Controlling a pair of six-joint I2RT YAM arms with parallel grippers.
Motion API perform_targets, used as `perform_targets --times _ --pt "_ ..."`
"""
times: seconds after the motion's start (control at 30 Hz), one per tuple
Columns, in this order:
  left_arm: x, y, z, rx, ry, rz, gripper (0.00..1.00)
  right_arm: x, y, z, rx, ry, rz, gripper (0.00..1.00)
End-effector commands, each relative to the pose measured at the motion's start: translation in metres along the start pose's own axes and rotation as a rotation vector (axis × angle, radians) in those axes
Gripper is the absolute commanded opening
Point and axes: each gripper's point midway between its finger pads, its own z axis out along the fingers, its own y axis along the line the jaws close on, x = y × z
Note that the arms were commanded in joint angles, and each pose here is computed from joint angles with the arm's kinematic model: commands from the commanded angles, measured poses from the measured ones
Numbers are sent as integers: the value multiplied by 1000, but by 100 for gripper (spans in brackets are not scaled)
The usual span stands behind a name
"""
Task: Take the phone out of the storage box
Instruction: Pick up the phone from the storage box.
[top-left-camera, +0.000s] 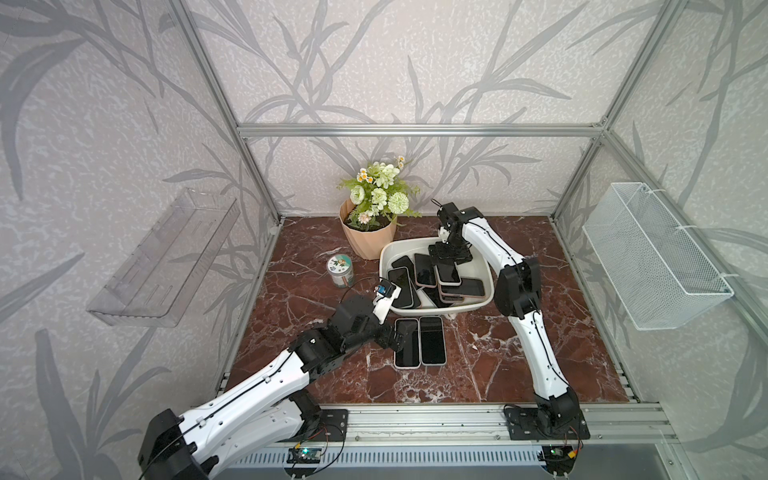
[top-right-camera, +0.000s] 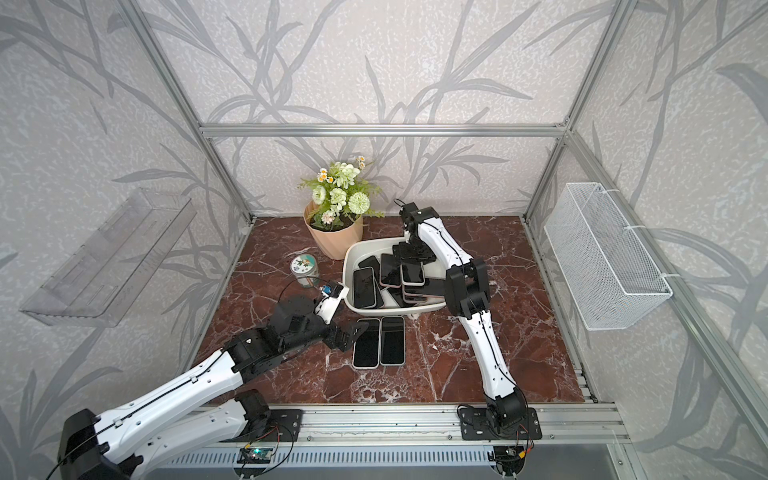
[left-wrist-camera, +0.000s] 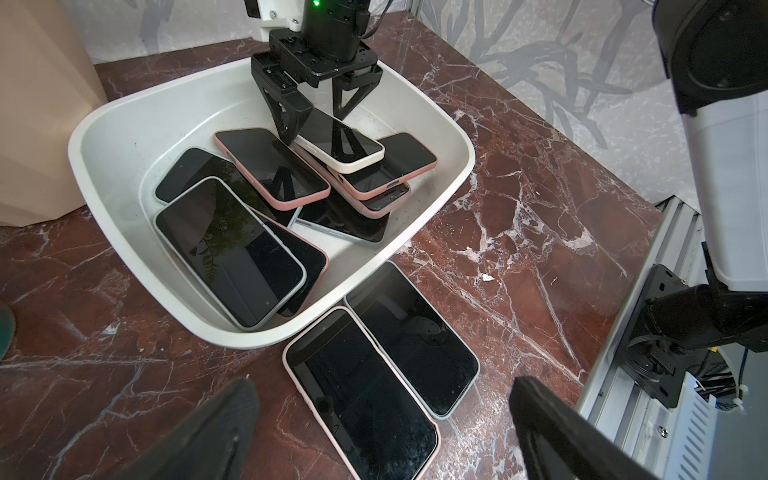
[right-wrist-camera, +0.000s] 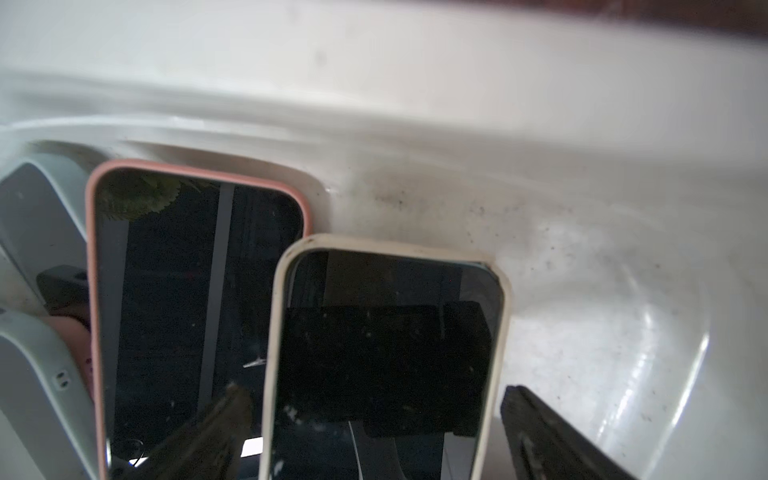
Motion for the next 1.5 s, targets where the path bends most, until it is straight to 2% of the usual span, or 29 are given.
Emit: perform_targets --times 0.0,0.3,0.47,0.53,0.7,0.9,1.07,1.27,1.47 --pt "-1 -1 -1 6 -12 17 100 9 -5 4 9 55 8 95" --pt "2 3 -5 -11 -19 11 100 10 -9 9 23 66 17 94" --pt "3 3 -5 -14 -19 -1 100 9 -7 8 20 60 23 85" --pt "3 3 -5 -12 -17 -7 100 8 -6 7 18 54 24 77" --pt "3 5 -11 -27 -23 -22 100 5 -4 -5 10 30 21 74" --pt "-6 2 -19 -12 -72 -83 100 -8 15 -53 -72 -86 14 71" --pt "-2 1 -17 -2 -48 -138 100 -6 39 -104 -176 -186 -2 69" --pt "-9 -7 -18 50 -80 -262 100 15 58 -151 -314 -279 13 68" --pt "-16 -18 -12 114 -90 -375 100 55 57 -176 -386 -326 34 68"
